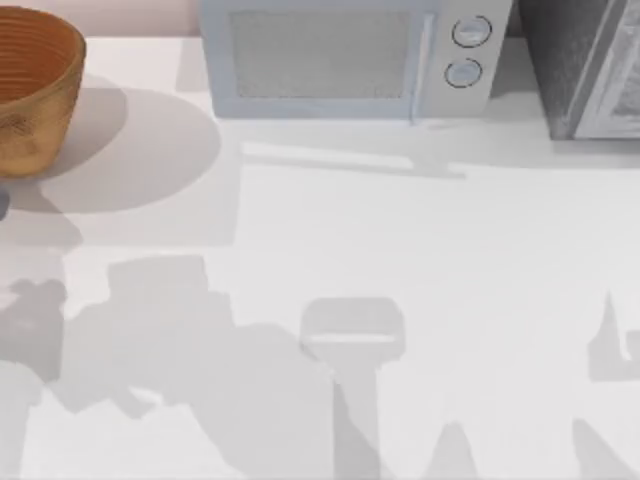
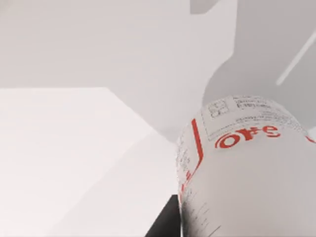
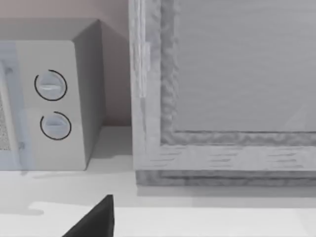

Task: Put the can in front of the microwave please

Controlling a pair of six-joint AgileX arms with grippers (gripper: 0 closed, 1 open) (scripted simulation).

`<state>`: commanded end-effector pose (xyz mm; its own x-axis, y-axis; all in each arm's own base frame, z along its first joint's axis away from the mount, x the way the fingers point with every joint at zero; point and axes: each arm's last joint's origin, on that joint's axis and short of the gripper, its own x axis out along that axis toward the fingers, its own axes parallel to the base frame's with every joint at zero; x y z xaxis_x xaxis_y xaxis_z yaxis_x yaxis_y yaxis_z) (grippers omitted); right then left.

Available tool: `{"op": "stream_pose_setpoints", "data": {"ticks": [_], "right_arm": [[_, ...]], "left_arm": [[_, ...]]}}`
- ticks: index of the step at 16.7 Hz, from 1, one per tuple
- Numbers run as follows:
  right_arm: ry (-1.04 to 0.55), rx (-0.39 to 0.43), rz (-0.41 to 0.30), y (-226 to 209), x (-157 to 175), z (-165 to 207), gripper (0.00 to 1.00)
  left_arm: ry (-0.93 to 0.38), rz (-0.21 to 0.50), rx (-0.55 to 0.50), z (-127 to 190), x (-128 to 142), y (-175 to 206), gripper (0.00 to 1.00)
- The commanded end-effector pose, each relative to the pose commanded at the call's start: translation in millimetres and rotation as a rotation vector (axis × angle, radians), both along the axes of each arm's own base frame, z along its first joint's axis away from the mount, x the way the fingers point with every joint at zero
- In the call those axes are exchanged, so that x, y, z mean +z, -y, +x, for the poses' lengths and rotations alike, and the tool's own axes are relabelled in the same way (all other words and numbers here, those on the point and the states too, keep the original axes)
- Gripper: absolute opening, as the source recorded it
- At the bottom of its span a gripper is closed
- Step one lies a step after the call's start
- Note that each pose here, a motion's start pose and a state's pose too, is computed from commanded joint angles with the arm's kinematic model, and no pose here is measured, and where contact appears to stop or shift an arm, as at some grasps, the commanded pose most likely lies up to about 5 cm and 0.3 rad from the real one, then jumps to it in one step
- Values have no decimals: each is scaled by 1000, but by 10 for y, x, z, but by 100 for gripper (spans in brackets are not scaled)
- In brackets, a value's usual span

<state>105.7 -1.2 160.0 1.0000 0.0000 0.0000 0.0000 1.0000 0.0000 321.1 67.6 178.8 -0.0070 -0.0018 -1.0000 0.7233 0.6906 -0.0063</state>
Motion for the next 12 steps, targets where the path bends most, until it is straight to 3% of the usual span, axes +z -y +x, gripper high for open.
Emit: {"op": "stream_pose_setpoints", "data": {"ticks": [3,8,12], "right_arm": [[0,0,0,0,0,0,100],[0,0,0,0,0,0,100],[0,0,0,0,0,0,100]], "left_arm": [[8,1,1,-5,179,2,0],[5,1,0,0,170,1,0],[13,0,43,198,270,189,0]]}}
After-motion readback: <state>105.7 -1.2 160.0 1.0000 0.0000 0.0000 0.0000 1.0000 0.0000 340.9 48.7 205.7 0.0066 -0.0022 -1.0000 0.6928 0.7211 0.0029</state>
